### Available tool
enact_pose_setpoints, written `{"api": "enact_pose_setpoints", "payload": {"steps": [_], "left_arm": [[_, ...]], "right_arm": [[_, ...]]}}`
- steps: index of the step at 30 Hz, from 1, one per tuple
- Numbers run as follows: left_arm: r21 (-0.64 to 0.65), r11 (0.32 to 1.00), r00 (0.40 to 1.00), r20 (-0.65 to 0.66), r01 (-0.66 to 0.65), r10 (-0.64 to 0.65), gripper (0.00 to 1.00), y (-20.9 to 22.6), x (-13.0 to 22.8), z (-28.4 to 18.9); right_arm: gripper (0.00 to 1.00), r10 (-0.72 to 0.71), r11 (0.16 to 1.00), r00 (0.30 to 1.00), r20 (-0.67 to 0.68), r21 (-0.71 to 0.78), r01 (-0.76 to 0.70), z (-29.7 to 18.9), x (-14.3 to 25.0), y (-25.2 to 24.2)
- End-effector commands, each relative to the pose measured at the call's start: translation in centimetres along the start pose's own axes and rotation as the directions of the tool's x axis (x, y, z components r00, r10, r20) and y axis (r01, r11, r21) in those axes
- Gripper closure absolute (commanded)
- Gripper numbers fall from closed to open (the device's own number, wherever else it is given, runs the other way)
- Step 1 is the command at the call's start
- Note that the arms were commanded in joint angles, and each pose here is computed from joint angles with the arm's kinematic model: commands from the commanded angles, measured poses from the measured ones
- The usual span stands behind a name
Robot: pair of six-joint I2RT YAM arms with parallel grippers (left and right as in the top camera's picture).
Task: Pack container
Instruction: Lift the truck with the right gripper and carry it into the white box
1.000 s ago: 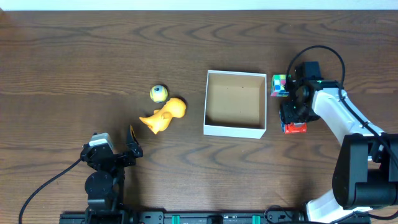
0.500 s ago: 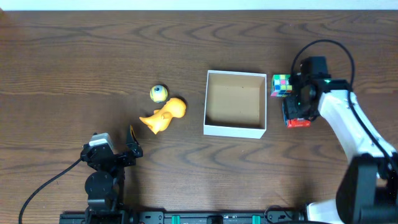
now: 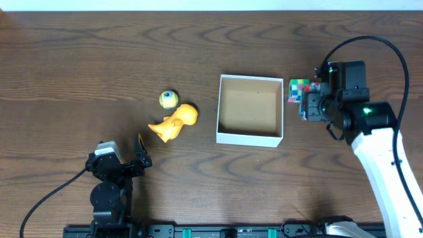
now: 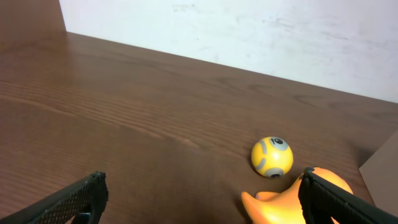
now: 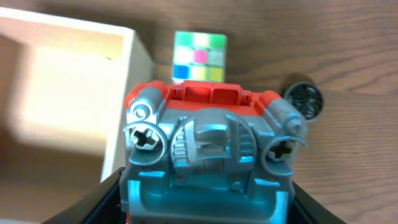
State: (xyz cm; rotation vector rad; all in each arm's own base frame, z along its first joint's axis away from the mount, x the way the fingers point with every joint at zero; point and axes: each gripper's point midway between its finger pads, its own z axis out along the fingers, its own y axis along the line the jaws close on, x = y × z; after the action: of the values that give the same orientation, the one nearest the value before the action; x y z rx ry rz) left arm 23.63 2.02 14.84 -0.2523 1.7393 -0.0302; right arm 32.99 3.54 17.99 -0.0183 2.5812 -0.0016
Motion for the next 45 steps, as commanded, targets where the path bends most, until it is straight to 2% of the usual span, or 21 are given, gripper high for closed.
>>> {"api": "enact_pose_setpoints", "payload": {"steps": [1,13,20,30,39,45], "left_arm": [[0.006,1.000,0.999,-0.032,-0.021,0.021,0.02,0.0,1.4,0.3],[0.006,1.000,0.999,-0.032,-0.021,0.021,0.02,0.0,1.4,0.3],[0.006,1.000,0.999,-0.032,-0.021,0.021,0.02,0.0,1.4,0.3],[0.006,1.000,0.999,-0.032,-0.021,0.021,0.02,0.0,1.4,0.3],[0.006,1.000,0.999,-0.032,-0.021,0.021,0.02,0.0,1.4,0.3],[0.006,1.000,0.999,-0.032,-0.021,0.021,0.02,0.0,1.4,0.3]], "right_arm": [[0.66,0.082,0.995,0.995,0.054,-0.054,-0.079,-1.4,-1.1,2.4],[0.68,0.086,0.981,0.989,0.118,-0.184,-0.064,-1.2,-2.3,10.2],[0.67,0.085,0.982,0.996,0.042,-0.175,-0.076,2.1,-1.0,12.5],[0.66,0.063,0.990,0.997,-0.052,-0.122,-0.069,6.2,0.8,13.0],[0.65,0.023,0.999,0.993,-0.112,-0.027,-0.026,7.9,2.5,11.6],[0.65,-0.022,1.000,0.993,-0.120,-0.021,0.020,8.1,2.8,11.4]]}}
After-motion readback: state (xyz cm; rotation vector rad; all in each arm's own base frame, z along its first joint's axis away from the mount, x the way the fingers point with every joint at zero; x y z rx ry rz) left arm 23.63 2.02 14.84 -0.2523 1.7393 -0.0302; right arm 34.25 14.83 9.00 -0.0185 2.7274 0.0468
